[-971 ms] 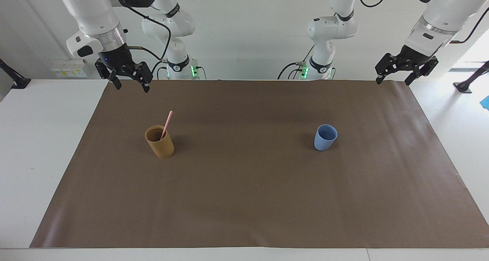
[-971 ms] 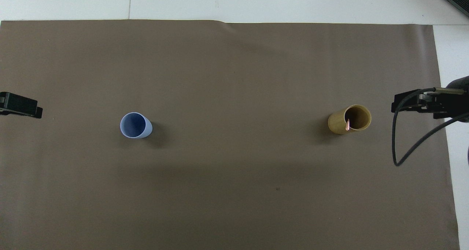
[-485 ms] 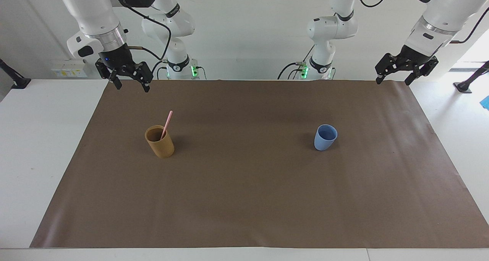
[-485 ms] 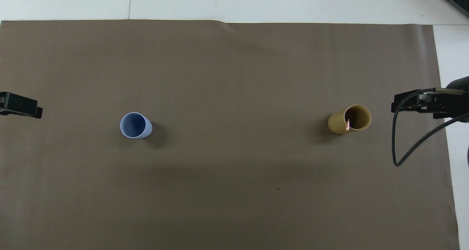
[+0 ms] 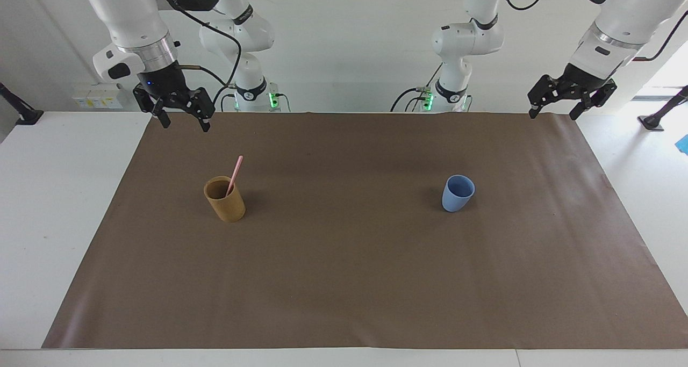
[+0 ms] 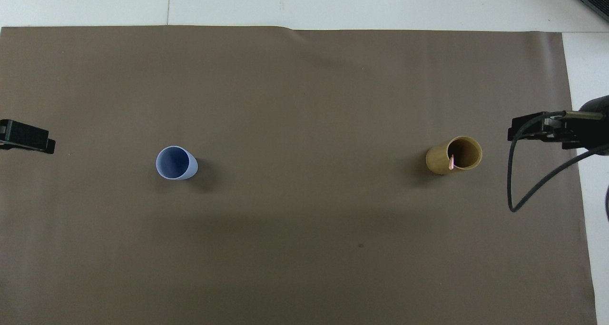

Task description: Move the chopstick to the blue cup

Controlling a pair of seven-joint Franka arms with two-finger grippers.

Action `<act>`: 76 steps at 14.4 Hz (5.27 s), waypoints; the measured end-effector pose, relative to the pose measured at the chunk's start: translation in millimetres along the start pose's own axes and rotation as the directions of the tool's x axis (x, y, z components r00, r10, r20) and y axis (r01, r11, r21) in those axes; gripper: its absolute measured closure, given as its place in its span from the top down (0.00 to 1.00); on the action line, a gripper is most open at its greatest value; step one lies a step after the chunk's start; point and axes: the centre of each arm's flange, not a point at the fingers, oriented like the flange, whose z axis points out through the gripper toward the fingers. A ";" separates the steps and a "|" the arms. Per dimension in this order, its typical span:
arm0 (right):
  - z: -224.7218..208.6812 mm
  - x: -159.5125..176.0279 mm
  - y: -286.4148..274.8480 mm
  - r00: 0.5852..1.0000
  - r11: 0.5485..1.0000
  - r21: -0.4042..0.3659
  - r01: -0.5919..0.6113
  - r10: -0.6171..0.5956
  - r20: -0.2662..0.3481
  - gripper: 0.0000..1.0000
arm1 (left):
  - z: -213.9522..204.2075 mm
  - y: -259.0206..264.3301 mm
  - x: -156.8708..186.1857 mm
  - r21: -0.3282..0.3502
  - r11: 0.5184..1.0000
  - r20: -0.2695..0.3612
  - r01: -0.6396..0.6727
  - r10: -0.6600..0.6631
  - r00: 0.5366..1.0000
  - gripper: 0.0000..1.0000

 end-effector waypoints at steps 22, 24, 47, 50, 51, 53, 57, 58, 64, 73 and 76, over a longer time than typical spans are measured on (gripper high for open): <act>0.0 6.4 46.9 0.996 0.996 -0.005 -0.085 0.085 0.001 1.00 | 58.3 8.5 13.7 -0.001 1.000 0.018 -0.007 0.007 1.000 1.00; 2.5 5.8 39.7 0.997 0.997 -0.005 -0.072 0.072 0.002 1.00 | 105.2 11.7 18.9 -0.002 1.000 0.032 -0.004 0.004 0.999 1.00; 147.2 -25.2 -118.0 0.995 0.932 -0.349 0.098 -0.103 0.004 0.93 | 278.5 87.5 15.0 -0.033 0.999 -0.004 -0.032 0.032 0.999 0.05; 160.4 -47.3 -110.7 0.993 0.928 -0.354 0.118 -0.113 0.034 0.59 | 248.7 118.7 21.3 -0.019 0.996 0.001 -0.085 0.085 0.996 0.05; 160.9 -52.4 -110.9 0.992 0.928 -0.351 0.126 -0.122 0.031 0.46 | 241.0 137.9 20.9 -0.009 0.996 -0.005 -0.086 0.086 0.996 0.05; 157.5 -57.6 -118.2 0.988 0.928 -0.345 0.144 -0.152 0.006 0.24 | 234.1 192.4 11.3 -0.003 0.997 -0.019 -0.083 0.083 0.996 0.05; 153.1 -54.7 -127.2 0.977 0.919 -0.355 0.172 -0.205 -0.056 0.21 | 234.9 309.6 -13.7 -0.015 0.999 -0.029 -0.040 0.040 0.999 0.05; 153.2 -54.4 -127.5 0.976 0.919 -0.355 0.173 -0.208 -0.061 0.21 | 239.9 334.0 -16.3 -0.018 0.999 -0.027 -0.034 0.033 0.999 0.05; 159.7 -57.0 -126.2 0.977 0.916 -0.359 0.179 -0.210 -0.048 0.25 | 287.2 379.7 -6.6 -0.017 0.999 -0.002 -0.045 0.045 0.999 0.05; 151.5 -57.8 -116.4 0.979 0.915 -0.364 0.175 -0.201 -0.035 0.09 | 297.3 398.0 -11.2 -0.027 0.998 -0.019 -0.064 0.064 0.998 0.33; 127.5 -43.1 -97.9 0.989 0.950 -0.288 0.124 -0.141 -0.042 0.09 | 270.8 374.1 6.8 -0.031 0.999 -0.043 -0.015 0.014 0.999 0.71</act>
